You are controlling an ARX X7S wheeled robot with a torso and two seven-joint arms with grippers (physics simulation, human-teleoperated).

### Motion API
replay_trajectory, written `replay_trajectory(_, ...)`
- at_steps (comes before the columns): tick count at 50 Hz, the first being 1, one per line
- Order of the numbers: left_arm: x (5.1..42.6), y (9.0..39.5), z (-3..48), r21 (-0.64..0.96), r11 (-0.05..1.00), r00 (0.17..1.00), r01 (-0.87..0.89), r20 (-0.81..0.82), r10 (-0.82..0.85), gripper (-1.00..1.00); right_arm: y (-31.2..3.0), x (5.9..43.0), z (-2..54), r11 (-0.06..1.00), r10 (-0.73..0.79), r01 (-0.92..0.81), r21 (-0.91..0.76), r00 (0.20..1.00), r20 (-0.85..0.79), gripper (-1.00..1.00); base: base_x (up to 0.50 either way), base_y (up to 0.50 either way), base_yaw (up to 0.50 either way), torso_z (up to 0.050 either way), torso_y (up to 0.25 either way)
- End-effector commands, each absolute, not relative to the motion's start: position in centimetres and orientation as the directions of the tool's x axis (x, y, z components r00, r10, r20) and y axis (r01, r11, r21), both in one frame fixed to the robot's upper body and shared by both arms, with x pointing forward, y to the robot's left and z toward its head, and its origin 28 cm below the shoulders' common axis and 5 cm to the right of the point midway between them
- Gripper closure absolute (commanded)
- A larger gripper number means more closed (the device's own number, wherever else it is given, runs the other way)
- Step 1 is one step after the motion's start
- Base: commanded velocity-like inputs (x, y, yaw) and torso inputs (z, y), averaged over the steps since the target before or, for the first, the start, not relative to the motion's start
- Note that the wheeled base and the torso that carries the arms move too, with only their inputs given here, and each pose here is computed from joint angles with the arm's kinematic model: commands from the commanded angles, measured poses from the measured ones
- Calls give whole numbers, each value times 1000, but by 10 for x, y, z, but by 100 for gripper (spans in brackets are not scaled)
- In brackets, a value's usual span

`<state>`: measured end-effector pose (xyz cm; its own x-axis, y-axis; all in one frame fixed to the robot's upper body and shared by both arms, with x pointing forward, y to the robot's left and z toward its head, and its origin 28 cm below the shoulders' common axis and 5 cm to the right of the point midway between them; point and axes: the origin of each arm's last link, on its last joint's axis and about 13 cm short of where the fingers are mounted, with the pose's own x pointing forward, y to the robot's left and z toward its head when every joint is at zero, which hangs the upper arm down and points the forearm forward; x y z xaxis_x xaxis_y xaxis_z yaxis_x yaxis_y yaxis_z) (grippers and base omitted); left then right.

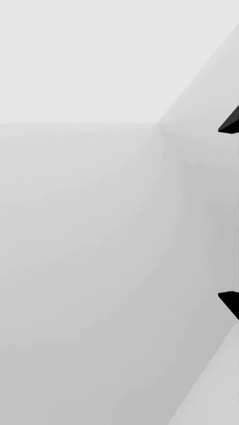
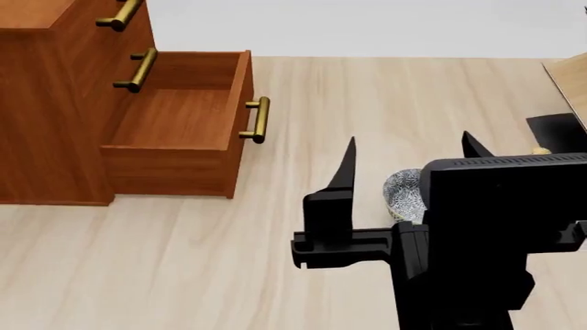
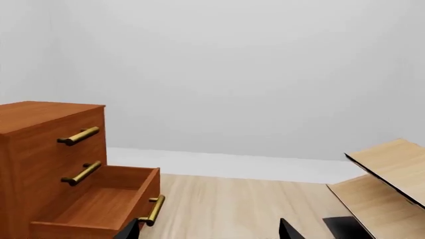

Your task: Put the wine bottle in the bottom drawer of the cabinet.

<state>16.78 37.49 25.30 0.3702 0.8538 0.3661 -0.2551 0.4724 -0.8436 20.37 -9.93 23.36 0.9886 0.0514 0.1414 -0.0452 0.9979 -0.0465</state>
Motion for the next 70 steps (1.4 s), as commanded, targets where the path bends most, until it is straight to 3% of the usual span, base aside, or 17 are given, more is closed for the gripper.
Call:
replay_trajectory(1, 168, 375, 253, -839, 479, 371, -257, 372, 851, -100, -99, 203, 234, 997, 59, -52, -48, 988, 141, -100, 0, 0, 0, 0, 0)
replay_trajectory(20, 168, 374, 254, -831, 488, 366, -265, 382, 849, -100, -99, 205, 232, 997, 66, -59, -52, 988, 142, -100, 27, 0, 0, 0, 0)
replay_trajectory(70, 168, 374, 253, -827, 495, 370, -265, 387, 845, -100, -101, 204, 230, 997, 65, -57, -61, 988, 143, -100, 239, 65, 0, 0, 0)
